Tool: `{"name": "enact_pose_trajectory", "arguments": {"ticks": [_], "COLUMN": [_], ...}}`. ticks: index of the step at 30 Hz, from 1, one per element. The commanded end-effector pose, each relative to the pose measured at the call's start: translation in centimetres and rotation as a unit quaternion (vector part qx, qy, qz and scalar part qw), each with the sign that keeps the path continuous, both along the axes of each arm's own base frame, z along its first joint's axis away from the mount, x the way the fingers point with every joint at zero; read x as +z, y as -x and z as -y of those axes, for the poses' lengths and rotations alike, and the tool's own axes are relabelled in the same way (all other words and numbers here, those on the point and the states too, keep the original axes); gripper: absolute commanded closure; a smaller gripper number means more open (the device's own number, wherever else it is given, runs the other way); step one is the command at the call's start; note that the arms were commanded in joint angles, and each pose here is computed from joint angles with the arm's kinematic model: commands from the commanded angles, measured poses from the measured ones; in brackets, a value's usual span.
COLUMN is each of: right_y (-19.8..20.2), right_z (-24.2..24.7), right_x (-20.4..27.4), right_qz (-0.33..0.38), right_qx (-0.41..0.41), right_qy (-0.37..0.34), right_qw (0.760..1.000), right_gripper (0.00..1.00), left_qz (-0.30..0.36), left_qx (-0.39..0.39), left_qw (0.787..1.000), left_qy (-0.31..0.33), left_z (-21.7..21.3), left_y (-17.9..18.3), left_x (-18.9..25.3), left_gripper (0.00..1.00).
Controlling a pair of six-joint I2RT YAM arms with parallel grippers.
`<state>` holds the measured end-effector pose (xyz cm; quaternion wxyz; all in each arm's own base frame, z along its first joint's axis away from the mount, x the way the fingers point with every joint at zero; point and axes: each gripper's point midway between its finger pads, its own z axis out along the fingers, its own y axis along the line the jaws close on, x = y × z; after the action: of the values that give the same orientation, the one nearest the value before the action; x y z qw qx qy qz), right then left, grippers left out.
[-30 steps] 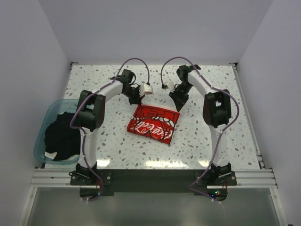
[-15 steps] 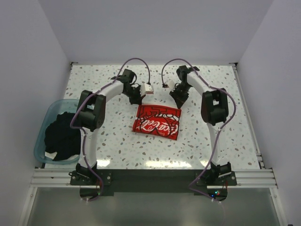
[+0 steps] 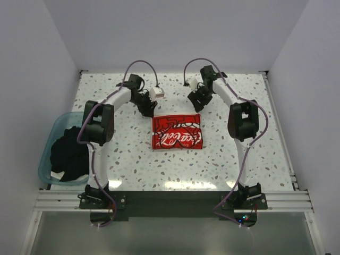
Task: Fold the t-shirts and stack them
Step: Fold the tshirt
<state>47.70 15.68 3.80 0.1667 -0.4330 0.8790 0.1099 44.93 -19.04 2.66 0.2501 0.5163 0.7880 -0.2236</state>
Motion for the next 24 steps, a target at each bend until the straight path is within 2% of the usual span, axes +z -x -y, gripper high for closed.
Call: {"name": "enact_pose_trajectory", "arguments": {"ticks": [1, 2, 3, 5, 6, 7, 8, 9, 10, 11, 12, 15, 19, 24], "right_y": [-2.7, -2.2, -1.0, 1.9, 3.6, 6.0, 7.2, 9.0, 11.1, 12.0, 13.4, 16.5, 18.1, 17.8], "right_z": [-1.5, -2.0, -3.0, -4.0, -5.2, -5.5, -6.1, -7.2, -7.3, -8.1, -8.7, -9.6, -10.3, -10.2], "right_x": [10.3, 11.4, 12.9, 15.2, 15.9, 16.0, 16.0, 16.2, 15.1, 14.7, 14.5, 11.9, 8.5, 3.1], "right_qz": [0.108, 0.109, 0.096, 0.076, 0.043, 0.012, -0.010, -0.053, -0.088, -0.104, -0.134, -0.200, -0.262, -0.316], "right_qx": [-0.048, -0.053, -0.055, -0.060, -0.065, -0.067, -0.069, -0.073, -0.082, -0.078, -0.076, -0.078, -0.104, -0.135], "right_qy": [-0.079, -0.098, -0.138, -0.186, -0.226, -0.247, -0.267, -0.301, -0.307, -0.318, -0.332, -0.333, -0.334, -0.305], "right_qw": [0.990, 0.988, 0.984, 0.978, 0.971, 0.966, 0.961, 0.949, 0.944, 0.939, 0.930, 0.918, 0.899, 0.888], "right_gripper": [0.35, 0.34, 0.34, 0.35, 0.36, 0.39, 0.40, 0.42, 0.45, 0.47, 0.49, 0.57, 0.59, 0.60], "left_qz": [0.013, 0.007, 0.030, 0.016, 0.012, -0.004, -0.057, -0.082, -0.137, -0.168, -0.185, -0.228, -0.288, -0.353], "left_qx": [0.088, 0.100, 0.113, 0.126, 0.134, 0.142, 0.156, 0.138, 0.150, 0.147, 0.125, 0.090, 0.114, 0.166], "left_qw": [0.993, 0.990, 0.984, 0.979, 0.971, 0.967, 0.958, 0.950, 0.940, 0.927, 0.922, 0.916, 0.897, 0.882], "left_qy": [0.081, 0.098, 0.136, 0.162, 0.196, 0.213, 0.236, 0.269, 0.275, 0.300, 0.317, 0.319, 0.315, 0.264], "left_z": [-2.1, -2.2, -2.0, -1.5, -0.5, 0.0, 1.1, 2.3, 3.1, 5.1, 6.2, 9.3, 10.2, 9.7], "left_y": [-1.7, -1.0, -1.2, 0.6, 1.7, 2.8, 4.9, 7.0, 9.6, 11.1, 13.1, 17.7, 18.9, 18.5], "left_x": [6.2, 6.8, 10.5, 11.7, 14.3, 14.9, 14.2, 15.7, 13.8, 14.4, 15.1, 13.5, 10.1, 3.4], "left_gripper": [0.40, 0.35, 0.34, 0.34, 0.35, 0.36, 0.37, 0.38, 0.40, 0.41, 0.43, 0.50, 0.54, 0.54]}}
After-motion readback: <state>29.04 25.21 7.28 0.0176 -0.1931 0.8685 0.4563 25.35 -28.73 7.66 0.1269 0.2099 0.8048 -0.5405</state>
